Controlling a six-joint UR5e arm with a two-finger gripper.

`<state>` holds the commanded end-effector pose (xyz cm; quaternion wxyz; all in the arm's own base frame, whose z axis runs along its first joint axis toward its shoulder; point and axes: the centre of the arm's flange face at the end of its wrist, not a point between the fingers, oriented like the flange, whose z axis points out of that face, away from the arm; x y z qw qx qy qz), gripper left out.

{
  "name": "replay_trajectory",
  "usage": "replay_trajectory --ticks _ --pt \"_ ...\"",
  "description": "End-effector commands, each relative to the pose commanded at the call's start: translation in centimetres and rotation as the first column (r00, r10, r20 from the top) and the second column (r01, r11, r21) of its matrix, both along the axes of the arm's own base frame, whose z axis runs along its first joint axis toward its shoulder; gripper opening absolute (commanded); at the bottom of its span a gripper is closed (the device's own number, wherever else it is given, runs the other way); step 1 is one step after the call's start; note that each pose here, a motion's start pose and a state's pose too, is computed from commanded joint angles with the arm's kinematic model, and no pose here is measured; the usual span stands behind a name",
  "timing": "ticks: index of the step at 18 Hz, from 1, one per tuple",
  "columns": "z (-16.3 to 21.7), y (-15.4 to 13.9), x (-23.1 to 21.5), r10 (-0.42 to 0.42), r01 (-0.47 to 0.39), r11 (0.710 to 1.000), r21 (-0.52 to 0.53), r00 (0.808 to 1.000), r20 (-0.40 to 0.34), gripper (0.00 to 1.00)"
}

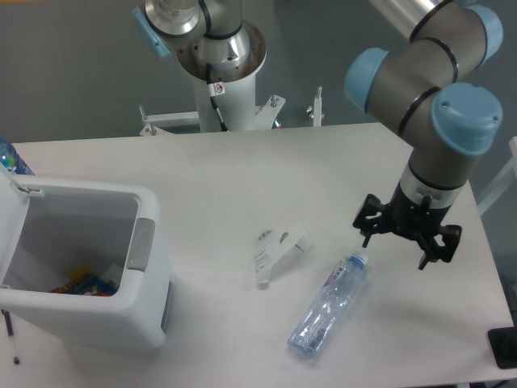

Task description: Open the trash can

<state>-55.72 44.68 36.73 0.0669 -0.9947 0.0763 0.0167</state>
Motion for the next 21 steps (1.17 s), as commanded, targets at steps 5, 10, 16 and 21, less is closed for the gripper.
replay_trajectory --ticks 5,10,16,21 --pt "0.0 -0.3 -0.2 -0.04 0.039 0.999 -0.036 0.999 -0.022 1.0" --pt "0.3 -0.5 -0.2 -0.098 0.096 0.994 -0.052 0.994 -0.04 1.0" --pt "0.0 -1.0 -0.2 -0.166 0.161 0.982 -0.099 0.985 -0.049 1.0" --pt "-0.7 -1.2 0.2 -0.207 0.202 0.973 -0.107 0.978 -0.037 1.0"
